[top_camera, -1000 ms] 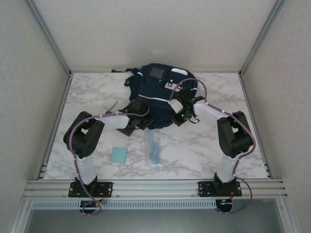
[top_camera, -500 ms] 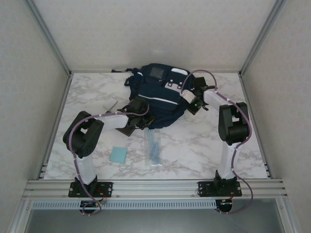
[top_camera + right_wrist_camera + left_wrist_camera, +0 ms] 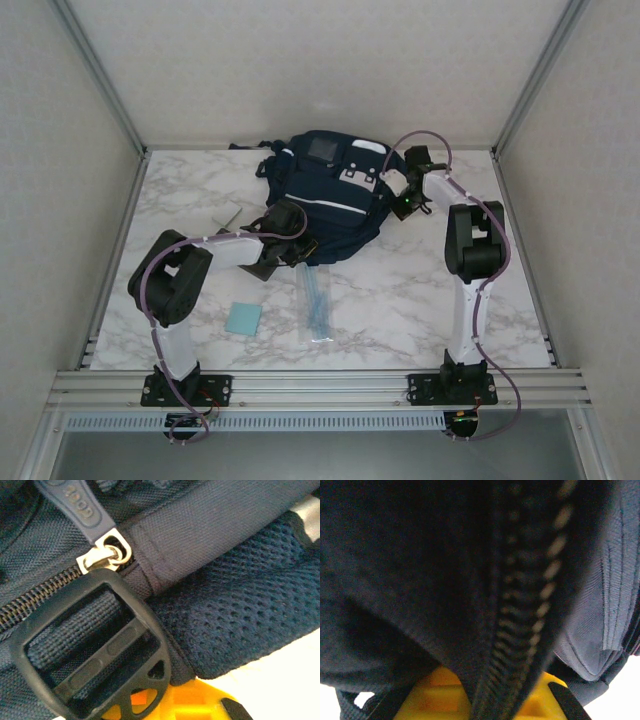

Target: Pack books, pencil case, and school supplies into a backpack

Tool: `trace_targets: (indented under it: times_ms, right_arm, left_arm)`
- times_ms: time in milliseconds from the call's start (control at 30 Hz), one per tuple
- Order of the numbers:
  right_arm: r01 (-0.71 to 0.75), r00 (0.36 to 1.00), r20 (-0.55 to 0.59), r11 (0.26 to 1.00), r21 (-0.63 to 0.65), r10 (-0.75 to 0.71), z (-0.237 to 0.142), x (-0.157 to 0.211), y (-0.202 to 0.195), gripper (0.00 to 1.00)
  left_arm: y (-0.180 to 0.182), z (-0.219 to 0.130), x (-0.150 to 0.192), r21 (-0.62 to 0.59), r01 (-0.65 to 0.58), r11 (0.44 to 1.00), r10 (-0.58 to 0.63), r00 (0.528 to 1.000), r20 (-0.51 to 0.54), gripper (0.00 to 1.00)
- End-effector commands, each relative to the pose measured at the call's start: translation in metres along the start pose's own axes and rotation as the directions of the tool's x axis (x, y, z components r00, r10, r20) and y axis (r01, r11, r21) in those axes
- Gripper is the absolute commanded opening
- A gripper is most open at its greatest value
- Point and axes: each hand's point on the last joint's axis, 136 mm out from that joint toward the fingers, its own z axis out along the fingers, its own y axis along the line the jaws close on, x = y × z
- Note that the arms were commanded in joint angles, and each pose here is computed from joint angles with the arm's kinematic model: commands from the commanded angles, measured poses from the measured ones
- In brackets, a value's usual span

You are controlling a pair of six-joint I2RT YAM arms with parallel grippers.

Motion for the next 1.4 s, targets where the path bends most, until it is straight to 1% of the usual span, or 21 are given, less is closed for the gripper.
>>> trace_targets:
  times_ms: [0, 100, 333, 467, 500, 600, 633, 700, 733, 767, 800, 833, 867, 900, 1000, 1100, 1167, 1300, 1367]
  right_arm:
    - [-0.159, 0.983, 0.145, 0.93, 0.331, 0.116, -0.03, -0.03, -0.095, 0.0]
    - [-0.216, 0.971, 0.184, 0.901, 0.376, 0.156, -0.04, -0.037, -0.109, 0.0]
    - [-0.363, 0.929, 0.223, 0.839, 0.407, 0.294, -0.046, -0.045, -0.129, 0.0]
    - [-0.404, 0.912, 0.226, 0.838, 0.367, 0.341, -0.047, -0.045, -0.123, 0.01]
    - [-0.409, 0.91, 0.223, 0.844, 0.346, 0.35, -0.047, -0.043, -0.118, 0.05]
    - [-0.421, 0.903, 0.221, 0.864, 0.276, 0.369, -0.056, -0.036, -0.098, 0.22]
    - [-0.423, 0.902, 0.214, 0.869, 0.257, 0.376, -0.057, -0.032, -0.091, 0.25]
    - [-0.442, 0.892, 0.218, 0.869, 0.224, 0.397, -0.068, -0.024, -0.078, 0.29]
    - [-0.452, 0.886, 0.217, 0.867, 0.208, 0.41, -0.073, -0.02, -0.072, 0.31]
    - [-0.464, 0.879, 0.217, 0.865, 0.19, 0.424, -0.079, -0.017, -0.064, 0.32]
    - [-0.481, 0.869, 0.218, 0.86, 0.167, 0.444, -0.084, -0.014, -0.058, 0.36]
    - [-0.493, 0.862, 0.219, 0.858, 0.145, 0.458, -0.088, -0.012, -0.052, 0.39]
    - [-0.507, 0.853, 0.216, 0.853, 0.123, 0.476, -0.092, -0.009, -0.046, 0.49]
    - [-0.523, 0.843, 0.212, 0.845, 0.111, 0.494, -0.096, -0.007, -0.041, 0.52]
    - [-0.556, 0.816, 0.238, 0.829, 0.066, 0.528, -0.105, -0.009, -0.032, 0.52]
    - [-0.578, 0.78, 0.248, 0.813, -0.065, 0.574, -0.108, -0.028, -0.017, 0.51]
    - [-0.577, 0.769, 0.244, 0.806, -0.13, 0.59, -0.105, -0.043, -0.008, 0.5]
    - [-0.551, 0.788, 0.215, 0.817, -0.171, 0.576, -0.087, -0.066, 0.005, 0.47]
    - [-0.537, 0.803, 0.195, 0.826, -0.171, 0.563, -0.073, -0.074, 0.008, 0.42]
  left_arm:
    - [0.036, -0.007, -0.002, -0.118, -0.011, 0.993, 0.013, 1.0, 0.013, 0.0]
    - [0.034, -0.008, -0.003, -0.11, -0.015, 0.994, 0.016, 1.0, 0.015, 0.0]
    - [0.027, -0.012, -0.001, -0.089, -0.034, 0.995, 0.035, 0.999, 0.013, 0.0]
    - [0.018, -0.014, 0.0, -0.056, -0.054, 0.997, 0.055, 0.998, 0.007, 0.0]
    - [0.013, -0.014, 0.001, -0.041, -0.065, 0.997, 0.065, 0.998, -0.002, 0.0]
    - [-0.006, -0.017, 0.0, -0.002, -0.103, 0.995, 0.103, 0.995, -0.006, 0.0]
    - [-0.012, -0.019, -0.002, 0.007, -0.116, 0.993, 0.116, 0.993, -0.003, 0.07]
    - [-0.029, -0.025, -0.004, 0.044, -0.157, 0.987, 0.157, 0.988, 0.008, 0.24]
    - [-0.037, -0.028, -0.006, 0.059, -0.173, 0.983, 0.172, 0.985, 0.018, 0.33]
    - [-0.045, -0.032, -0.008, 0.074, -0.198, 0.977, 0.196, 0.98, 0.031, 0.45]
    - [-0.055, -0.036, -0.011, 0.085, -0.227, 0.97, 0.223, 0.973, 0.049, 0.52]
    - [-0.062, -0.041, -0.014, 0.087, -0.257, 0.963, 0.252, 0.966, 0.063, 0.56]
    - [-0.068, -0.045, -0.016, 0.082, -0.285, 0.955, 0.28, 0.957, 0.074, 0.6]
    - [-0.074, -0.05, -0.018, 0.077, -0.314, 0.946, 0.307, 0.948, 0.087, 0.62]
    - [-0.086, -0.063, -0.027, 0.059, -0.373, 0.926, 0.363, 0.922, 0.134, 0.67]
    - [-0.083, -0.07, -0.04, 0.009, -0.402, 0.916, 0.395, 0.903, 0.172, 0.68]
    - [-0.076, -0.07, -0.048, -0.007, -0.392, 0.92, 0.387, 0.905, 0.177, 0.69]
    - [-0.06, -0.069, -0.065, -0.043, -0.367, 0.929, 0.368, 0.909, 0.196, 0.7]
    - [-0.049, -0.065, -0.071, -0.066, -0.351, 0.934, 0.357, 0.915, 0.189, 0.7]
